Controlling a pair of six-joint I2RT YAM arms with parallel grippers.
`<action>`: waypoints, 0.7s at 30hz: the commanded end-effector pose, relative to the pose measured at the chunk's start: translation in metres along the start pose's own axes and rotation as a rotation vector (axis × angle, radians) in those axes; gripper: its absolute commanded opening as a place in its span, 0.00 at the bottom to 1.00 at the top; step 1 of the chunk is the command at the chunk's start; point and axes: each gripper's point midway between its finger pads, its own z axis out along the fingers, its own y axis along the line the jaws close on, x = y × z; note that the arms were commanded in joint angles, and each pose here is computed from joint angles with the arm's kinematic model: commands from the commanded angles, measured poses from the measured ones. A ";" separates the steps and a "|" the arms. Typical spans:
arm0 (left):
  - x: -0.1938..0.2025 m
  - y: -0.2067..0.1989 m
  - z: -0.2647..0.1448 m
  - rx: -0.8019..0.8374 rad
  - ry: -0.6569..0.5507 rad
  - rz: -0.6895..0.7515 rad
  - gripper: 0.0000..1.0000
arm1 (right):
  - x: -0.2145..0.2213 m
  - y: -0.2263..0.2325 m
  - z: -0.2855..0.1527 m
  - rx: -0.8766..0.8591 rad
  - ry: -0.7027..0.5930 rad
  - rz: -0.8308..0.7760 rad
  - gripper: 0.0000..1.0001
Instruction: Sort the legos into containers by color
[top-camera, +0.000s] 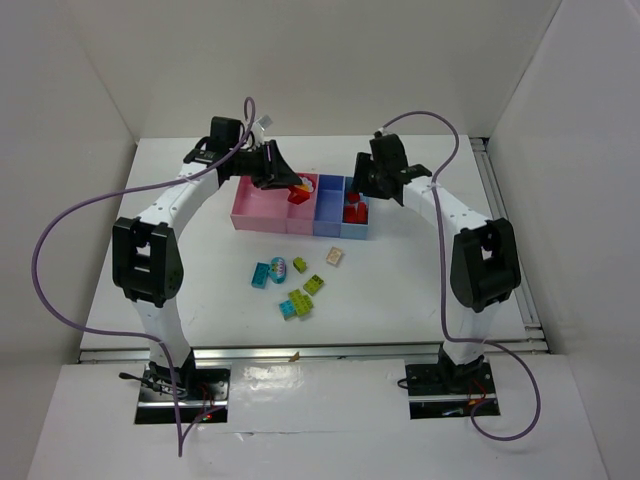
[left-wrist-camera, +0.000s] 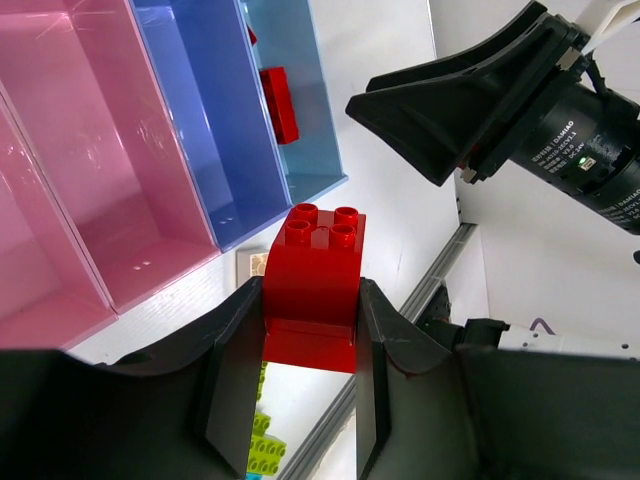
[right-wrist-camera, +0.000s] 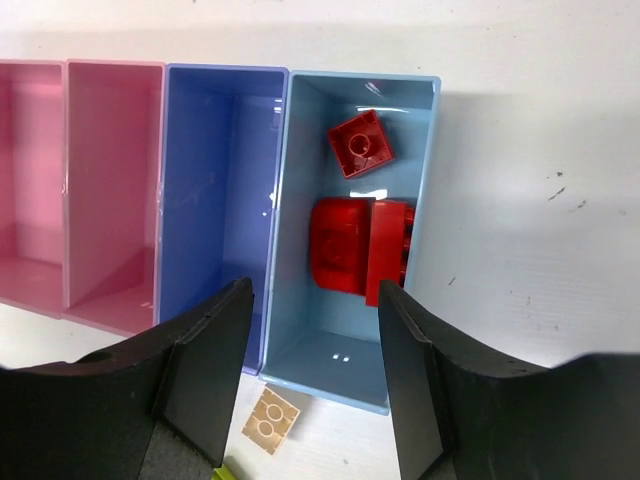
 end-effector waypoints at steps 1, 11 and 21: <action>-0.010 -0.016 -0.003 0.047 -0.011 0.041 0.00 | -0.021 0.007 -0.012 -0.001 -0.059 -0.011 0.61; -0.012 -0.029 -0.005 0.081 -0.016 0.063 0.00 | -0.027 0.024 -0.061 -0.117 -0.096 -0.022 0.61; -0.001 -0.042 -0.001 0.179 0.046 0.094 0.00 | -0.021 0.105 -0.121 -0.604 -0.067 -0.127 0.78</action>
